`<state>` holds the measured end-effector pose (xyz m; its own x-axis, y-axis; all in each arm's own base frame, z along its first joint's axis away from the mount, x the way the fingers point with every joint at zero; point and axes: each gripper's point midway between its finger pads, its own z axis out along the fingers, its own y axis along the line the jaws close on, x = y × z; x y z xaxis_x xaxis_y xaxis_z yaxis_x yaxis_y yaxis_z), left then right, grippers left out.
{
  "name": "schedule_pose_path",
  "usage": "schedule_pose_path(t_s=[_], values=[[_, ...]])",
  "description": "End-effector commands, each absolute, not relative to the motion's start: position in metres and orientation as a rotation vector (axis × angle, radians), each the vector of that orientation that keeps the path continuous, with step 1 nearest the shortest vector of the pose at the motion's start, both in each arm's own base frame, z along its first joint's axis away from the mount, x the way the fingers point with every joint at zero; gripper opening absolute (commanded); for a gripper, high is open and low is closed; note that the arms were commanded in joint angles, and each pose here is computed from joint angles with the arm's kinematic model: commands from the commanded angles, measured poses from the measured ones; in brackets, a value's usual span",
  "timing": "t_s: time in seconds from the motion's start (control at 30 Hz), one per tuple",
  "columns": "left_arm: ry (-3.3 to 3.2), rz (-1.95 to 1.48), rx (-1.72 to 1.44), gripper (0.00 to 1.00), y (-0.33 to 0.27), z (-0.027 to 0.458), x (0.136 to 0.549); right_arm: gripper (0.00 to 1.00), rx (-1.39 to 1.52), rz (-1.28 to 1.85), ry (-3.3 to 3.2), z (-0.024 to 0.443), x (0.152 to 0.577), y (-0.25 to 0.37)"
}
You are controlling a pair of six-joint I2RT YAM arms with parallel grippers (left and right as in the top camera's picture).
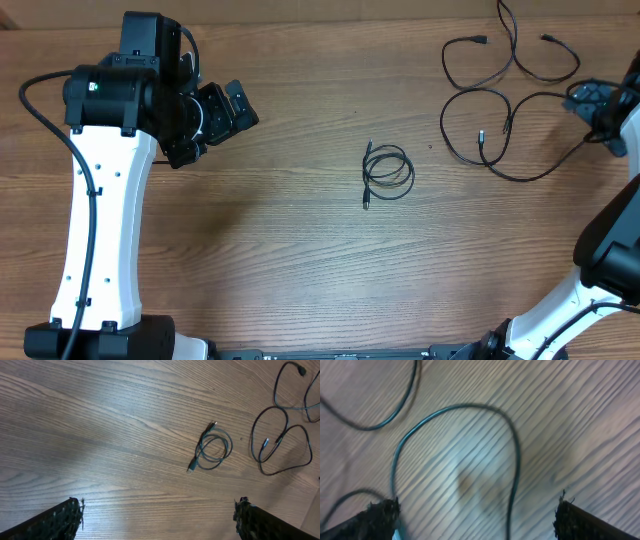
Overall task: Untangle cables
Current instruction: 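Move the right gripper to the small center coil, left arm lowering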
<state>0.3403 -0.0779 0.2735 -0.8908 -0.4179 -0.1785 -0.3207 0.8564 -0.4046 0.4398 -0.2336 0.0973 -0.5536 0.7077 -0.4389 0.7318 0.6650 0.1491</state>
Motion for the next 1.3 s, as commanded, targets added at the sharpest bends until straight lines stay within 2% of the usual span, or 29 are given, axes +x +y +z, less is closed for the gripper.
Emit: schedule_pose_path(t_s=[0.0, 0.17, 0.33, 0.53, 0.67, 0.9, 1.1, 1.2, 1.27], values=[[2.773, -0.537, -0.517, 1.0, -0.079, 0.275, 0.34, 1.0, 1.101, 0.241, 2.4, 0.122, 0.45, -0.199], [2.773, -0.536, -0.517, 1.0, -0.079, 0.275, 0.34, 1.0, 1.031, 0.732, 2.54, 0.122, 0.437, -0.116], [2.776, -0.536, -0.518, 1.0, -0.079, 0.274, 0.339, 1.0, 1.041, 0.709, 2.735, 0.102, 0.412, -0.071], [2.788, -0.533, -0.521, 1.0, -0.079, 0.273, 0.337, 1.0, 0.927, 0.712, 2.846, 0.099, 0.411, -0.018], [2.824, -0.532, -0.335, 1.0, -0.082, 0.272, 0.33, 1.0, 0.669, 0.862, 2.907, 0.107, 0.409, 0.039], [2.88, -0.552, -0.2, 1.0, -0.086, 0.27, 0.315, 1.0, 0.397, 0.647, 3.034, 0.095, 0.397, 0.1], [2.966, -0.54, -0.179, 1.0, -0.084, 0.265, 0.294, 1.0, 0.463, 0.346, 3.069, 0.084, 0.386, 0.12], [2.998, -0.536, -0.168, 1.0, -0.083, 0.265, 0.284, 1.0, 0.498, 0.327, 3.078, 0.083, 0.381, 0.128], [2.985, -0.548, -0.157, 0.95, -0.084, 0.27, 0.281, 1.0, 0.495, 0.329, 3.085, 0.083, 0.379, 0.132]])
